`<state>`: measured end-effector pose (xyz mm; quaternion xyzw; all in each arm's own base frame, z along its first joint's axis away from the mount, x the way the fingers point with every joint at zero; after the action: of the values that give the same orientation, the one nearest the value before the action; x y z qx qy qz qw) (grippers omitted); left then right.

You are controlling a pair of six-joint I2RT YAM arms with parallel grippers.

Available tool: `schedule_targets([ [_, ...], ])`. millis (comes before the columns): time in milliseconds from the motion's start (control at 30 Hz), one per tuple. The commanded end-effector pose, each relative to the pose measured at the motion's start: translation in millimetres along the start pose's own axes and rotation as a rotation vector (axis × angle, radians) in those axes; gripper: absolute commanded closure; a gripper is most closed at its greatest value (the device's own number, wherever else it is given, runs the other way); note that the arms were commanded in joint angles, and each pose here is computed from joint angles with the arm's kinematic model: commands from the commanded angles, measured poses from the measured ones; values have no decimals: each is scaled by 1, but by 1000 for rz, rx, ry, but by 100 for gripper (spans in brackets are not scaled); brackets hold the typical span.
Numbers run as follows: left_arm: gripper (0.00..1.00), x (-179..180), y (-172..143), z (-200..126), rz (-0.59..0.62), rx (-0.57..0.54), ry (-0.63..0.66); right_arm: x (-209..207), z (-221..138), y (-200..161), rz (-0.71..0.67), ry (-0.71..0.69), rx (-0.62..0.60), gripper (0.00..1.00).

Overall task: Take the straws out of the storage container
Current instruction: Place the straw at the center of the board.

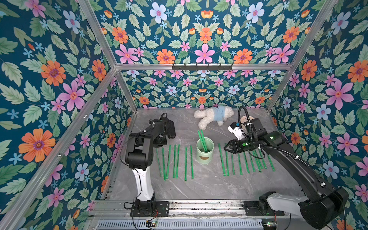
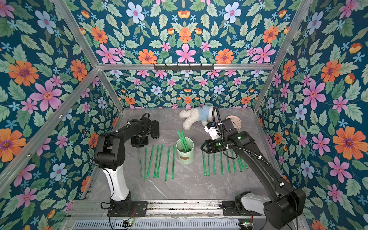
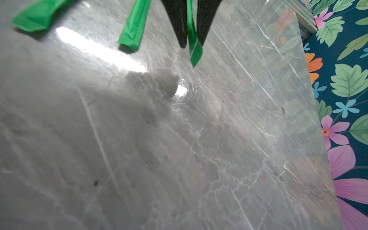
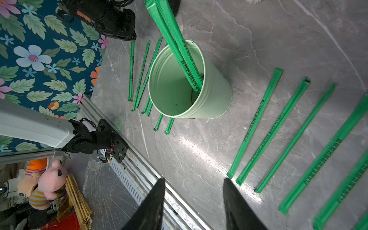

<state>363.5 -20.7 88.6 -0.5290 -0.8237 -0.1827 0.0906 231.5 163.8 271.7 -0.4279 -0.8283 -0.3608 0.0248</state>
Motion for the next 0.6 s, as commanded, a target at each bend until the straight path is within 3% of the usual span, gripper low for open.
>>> schedule_targets([
  [0,84,3,-3,1,16,8,13,0,1,1,-6,0,-3,51],
  [467,52,7,-1,-11,8,-14,-6,0,0,3,-6,-1,-5,51],
  [567,50,8,-2,-15,1,-20,-36,0,0,3,-6,1,-6,51],
])
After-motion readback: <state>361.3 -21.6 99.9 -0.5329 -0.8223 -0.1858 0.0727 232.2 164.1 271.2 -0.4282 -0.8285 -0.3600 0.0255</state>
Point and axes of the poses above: each gripper's point midway between its finger pads, its own z axis out along the fingers, its own x axis along the line the jaws close on, y = z × x, the point moved 5 cm from there along -z, back along the fingers, and after that the axes turned 14 degrees about -z, right-handed, at the moved point
